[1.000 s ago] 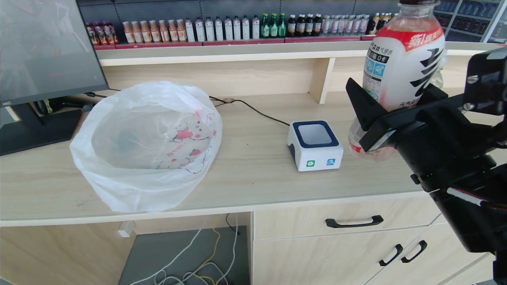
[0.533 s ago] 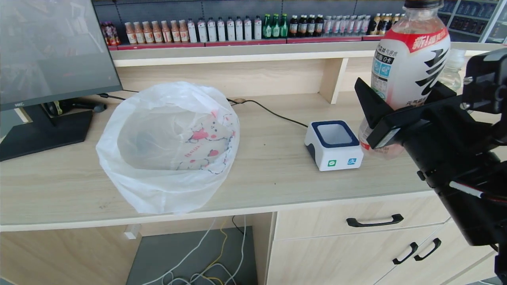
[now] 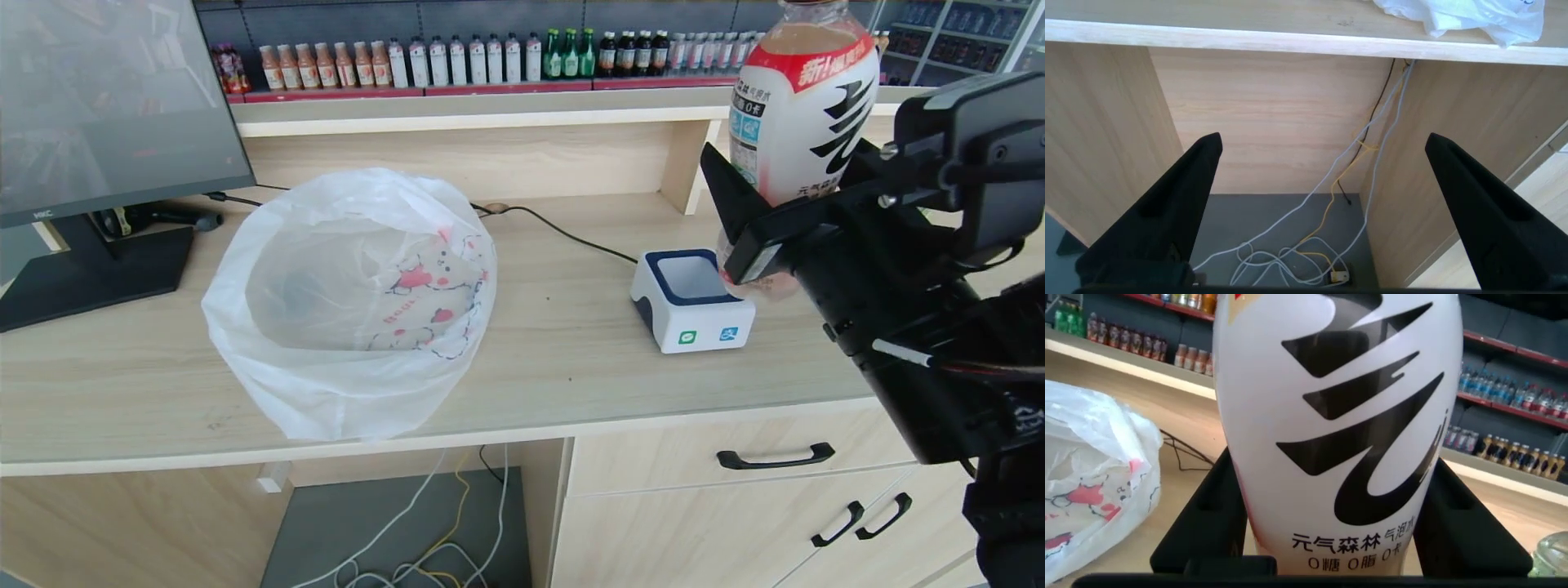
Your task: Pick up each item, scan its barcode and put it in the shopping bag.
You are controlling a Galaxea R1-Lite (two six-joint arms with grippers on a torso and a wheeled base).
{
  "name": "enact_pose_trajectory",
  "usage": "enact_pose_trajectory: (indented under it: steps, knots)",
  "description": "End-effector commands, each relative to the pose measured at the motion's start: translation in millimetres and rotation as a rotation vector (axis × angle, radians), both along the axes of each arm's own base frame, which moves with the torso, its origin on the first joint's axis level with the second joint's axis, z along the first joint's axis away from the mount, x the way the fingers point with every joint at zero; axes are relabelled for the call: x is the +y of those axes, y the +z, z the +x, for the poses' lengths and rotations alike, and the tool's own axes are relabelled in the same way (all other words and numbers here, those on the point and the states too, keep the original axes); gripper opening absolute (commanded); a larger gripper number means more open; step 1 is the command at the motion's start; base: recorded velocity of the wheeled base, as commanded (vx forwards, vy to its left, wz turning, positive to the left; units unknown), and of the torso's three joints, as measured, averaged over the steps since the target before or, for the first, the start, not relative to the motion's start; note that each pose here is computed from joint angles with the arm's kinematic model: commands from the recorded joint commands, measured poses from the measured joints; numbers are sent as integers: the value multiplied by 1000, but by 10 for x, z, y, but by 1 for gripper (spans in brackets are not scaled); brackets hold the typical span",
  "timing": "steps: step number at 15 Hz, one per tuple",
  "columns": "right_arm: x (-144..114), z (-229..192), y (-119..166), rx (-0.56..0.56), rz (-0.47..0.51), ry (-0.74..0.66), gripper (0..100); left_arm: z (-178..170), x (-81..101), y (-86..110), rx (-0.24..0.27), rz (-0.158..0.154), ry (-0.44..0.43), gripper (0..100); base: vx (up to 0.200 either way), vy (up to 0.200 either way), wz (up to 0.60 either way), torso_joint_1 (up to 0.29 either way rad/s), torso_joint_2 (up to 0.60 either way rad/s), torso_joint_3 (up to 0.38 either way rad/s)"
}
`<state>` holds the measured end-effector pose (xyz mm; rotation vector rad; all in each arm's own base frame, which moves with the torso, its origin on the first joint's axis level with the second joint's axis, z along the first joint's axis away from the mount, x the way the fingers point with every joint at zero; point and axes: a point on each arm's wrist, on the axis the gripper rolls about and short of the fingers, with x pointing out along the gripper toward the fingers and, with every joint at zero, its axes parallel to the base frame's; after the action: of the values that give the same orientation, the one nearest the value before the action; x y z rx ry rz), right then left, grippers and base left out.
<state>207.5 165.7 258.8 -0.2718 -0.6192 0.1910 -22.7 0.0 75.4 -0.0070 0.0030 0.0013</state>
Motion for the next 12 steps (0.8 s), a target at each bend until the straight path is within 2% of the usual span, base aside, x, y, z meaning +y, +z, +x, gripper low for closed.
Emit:
enact_pose_trajectory:
  steps: [1, 2, 5, 7, 9, 12]
  knots:
    - [-128, 188, -57, -15, -60, -23, 0, 0, 0, 0, 0, -1, 0, 100, 0, 0, 0, 0, 0, 0]
    - [-309, 343, -82, -43, -123, -22, 0, 0, 0, 0, 0, -1, 0, 100, 0, 0, 0, 0, 0, 0]
    - [-636, 546, 31, -100, -182, -51, 0, 0, 0, 0, 0, -1, 0, 100, 0, 0, 0, 0, 0, 0]
    - [-633, 620, 232, -126, -209, -27, 0, 0, 0, 0, 0, -1, 0, 100, 0, 0, 0, 0, 0, 0]
    - [-589, 687, 324, -155, -327, 39, 0, 0, 0, 0, 0, -1, 0, 100, 0, 0, 0, 0, 0, 0]
    - [-544, 732, 289, -167, -475, 102, 0, 0, 0, 0, 0, -1, 0, 100, 0, 0, 0, 0, 0, 0]
